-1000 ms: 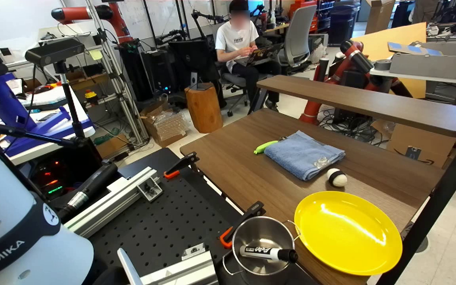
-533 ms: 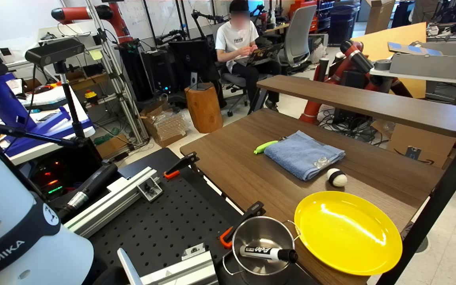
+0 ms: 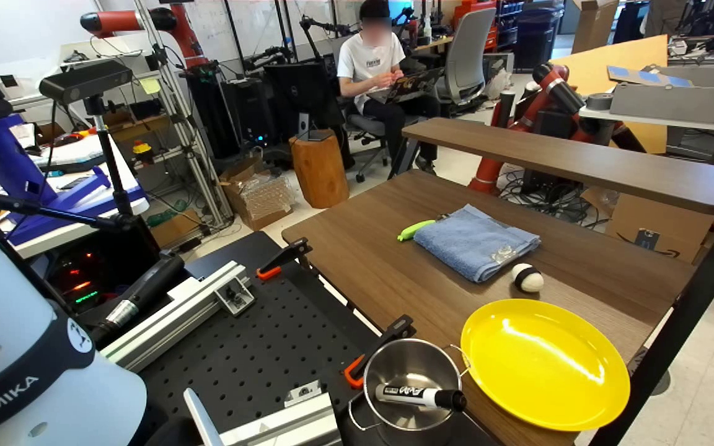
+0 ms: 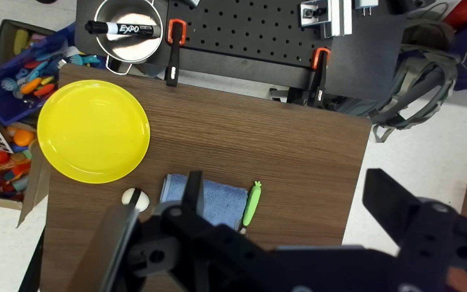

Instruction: Move the blue towel closer to you

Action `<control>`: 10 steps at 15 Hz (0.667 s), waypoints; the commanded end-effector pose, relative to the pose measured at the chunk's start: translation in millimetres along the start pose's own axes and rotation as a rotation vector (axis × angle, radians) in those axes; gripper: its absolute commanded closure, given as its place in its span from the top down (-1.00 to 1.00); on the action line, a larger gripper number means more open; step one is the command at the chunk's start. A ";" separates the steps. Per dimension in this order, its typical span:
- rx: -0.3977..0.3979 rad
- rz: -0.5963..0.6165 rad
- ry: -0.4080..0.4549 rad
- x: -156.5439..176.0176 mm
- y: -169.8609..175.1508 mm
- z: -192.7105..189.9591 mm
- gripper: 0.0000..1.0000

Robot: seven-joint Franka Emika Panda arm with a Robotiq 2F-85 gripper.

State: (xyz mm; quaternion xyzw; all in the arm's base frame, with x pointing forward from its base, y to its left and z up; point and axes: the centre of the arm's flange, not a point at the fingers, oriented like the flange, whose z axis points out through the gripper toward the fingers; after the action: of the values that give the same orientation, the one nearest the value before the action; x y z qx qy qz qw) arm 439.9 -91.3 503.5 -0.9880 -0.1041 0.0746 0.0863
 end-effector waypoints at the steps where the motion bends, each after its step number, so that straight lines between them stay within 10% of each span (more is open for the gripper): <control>1: 0.042 0.008 0.044 17.7 9.3 5.5 1.00; 10: 0.062 0.136 0.136 100.0 59.9 57.5 1.00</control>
State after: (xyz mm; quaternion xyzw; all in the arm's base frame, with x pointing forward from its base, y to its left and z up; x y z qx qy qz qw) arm 507.0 -112.2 435.7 -0.9930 -0.0457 0.0244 0.1061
